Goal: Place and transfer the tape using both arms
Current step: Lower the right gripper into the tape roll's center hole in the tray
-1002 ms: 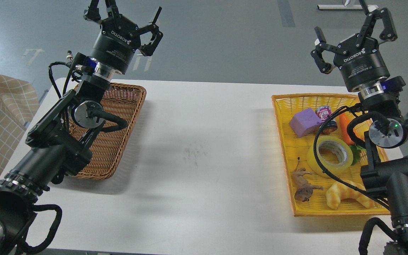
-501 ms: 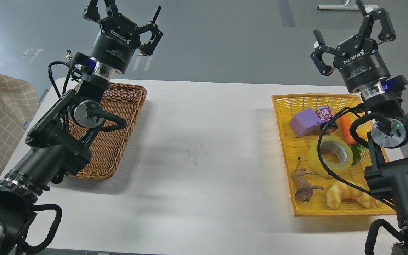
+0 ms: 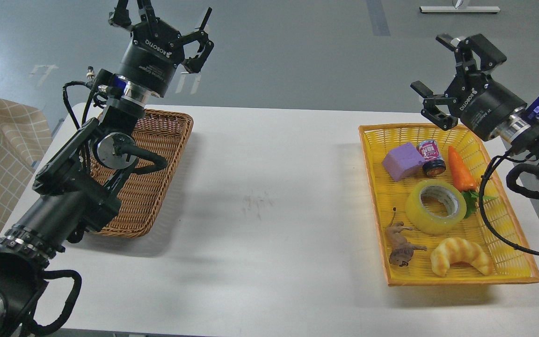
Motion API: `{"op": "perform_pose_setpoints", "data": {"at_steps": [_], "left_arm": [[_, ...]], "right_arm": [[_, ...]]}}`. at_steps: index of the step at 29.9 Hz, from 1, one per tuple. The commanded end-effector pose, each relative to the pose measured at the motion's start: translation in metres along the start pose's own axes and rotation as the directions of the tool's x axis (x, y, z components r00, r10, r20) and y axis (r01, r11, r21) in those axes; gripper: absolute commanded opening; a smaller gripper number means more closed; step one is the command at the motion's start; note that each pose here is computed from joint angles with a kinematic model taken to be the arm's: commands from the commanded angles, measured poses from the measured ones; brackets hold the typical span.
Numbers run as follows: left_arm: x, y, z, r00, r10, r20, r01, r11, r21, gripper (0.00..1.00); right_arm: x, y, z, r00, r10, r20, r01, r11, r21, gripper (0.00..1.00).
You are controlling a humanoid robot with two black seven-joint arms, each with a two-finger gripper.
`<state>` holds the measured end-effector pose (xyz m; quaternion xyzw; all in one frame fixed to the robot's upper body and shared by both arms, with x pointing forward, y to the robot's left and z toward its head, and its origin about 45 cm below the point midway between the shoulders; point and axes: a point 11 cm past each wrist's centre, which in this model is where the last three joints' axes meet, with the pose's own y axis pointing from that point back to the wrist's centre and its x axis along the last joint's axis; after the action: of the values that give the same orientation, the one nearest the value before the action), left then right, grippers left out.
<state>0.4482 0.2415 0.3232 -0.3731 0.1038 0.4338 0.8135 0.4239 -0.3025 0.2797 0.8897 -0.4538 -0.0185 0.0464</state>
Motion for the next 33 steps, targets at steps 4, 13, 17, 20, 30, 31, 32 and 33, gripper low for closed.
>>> {"op": "perform_pose_setpoints", "data": {"at_steps": [4,13,17,20,30,31,32,33], "left_arm": [[0.0,-0.001,0.001,1.0,-0.001,0.0,0.001,1.0,-0.002,0.98],[0.0,0.0,0.001,1.0,0.0,0.002,0.0,1.0,-0.002,0.98],[0.0,0.0,0.001,1.0,0.0,0.001,0.0,1.0,-0.003,0.98],[0.0,0.0,0.0,1.0,0.0,0.002,0.0,1.0,0.0,0.98],[0.001,0.0,0.001,1.0,0.001,0.003,-0.001,1.0,-0.001,0.98],[0.001,0.001,0.001,1.0,0.002,0.003,-0.002,1.0,0.0,0.98],[0.001,0.001,0.001,1.0,0.002,0.003,-0.002,1.0,0.0,0.98],[0.001,0.001,0.001,1.0,0.002,0.003,-0.002,1.0,0.0,0.98]], "right_arm": [[0.006,0.017,0.009,0.95,-0.062,-0.307,0.002,0.981,-0.192,1.0],[0.006,0.034,0.009,0.735,-0.19,-0.65,-0.069,0.934,-0.35,1.0],[0.016,0.048,0.02,0.626,-0.271,-0.731,-0.148,0.879,-0.453,1.0],[0.023,0.061,0.022,0.582,-0.308,-0.753,-0.191,0.848,-0.494,1.0],[0.032,0.085,0.051,0.479,-0.441,-0.759,-0.273,0.747,-0.607,0.99],[0.032,0.086,0.055,0.462,-0.456,-0.76,-0.281,0.738,-0.614,0.99],[0.03,0.089,0.062,0.456,-0.472,-0.754,-0.282,0.728,-0.626,0.99],[0.029,0.091,0.065,0.457,-0.478,-0.75,-0.281,0.723,-0.631,0.99]]}}
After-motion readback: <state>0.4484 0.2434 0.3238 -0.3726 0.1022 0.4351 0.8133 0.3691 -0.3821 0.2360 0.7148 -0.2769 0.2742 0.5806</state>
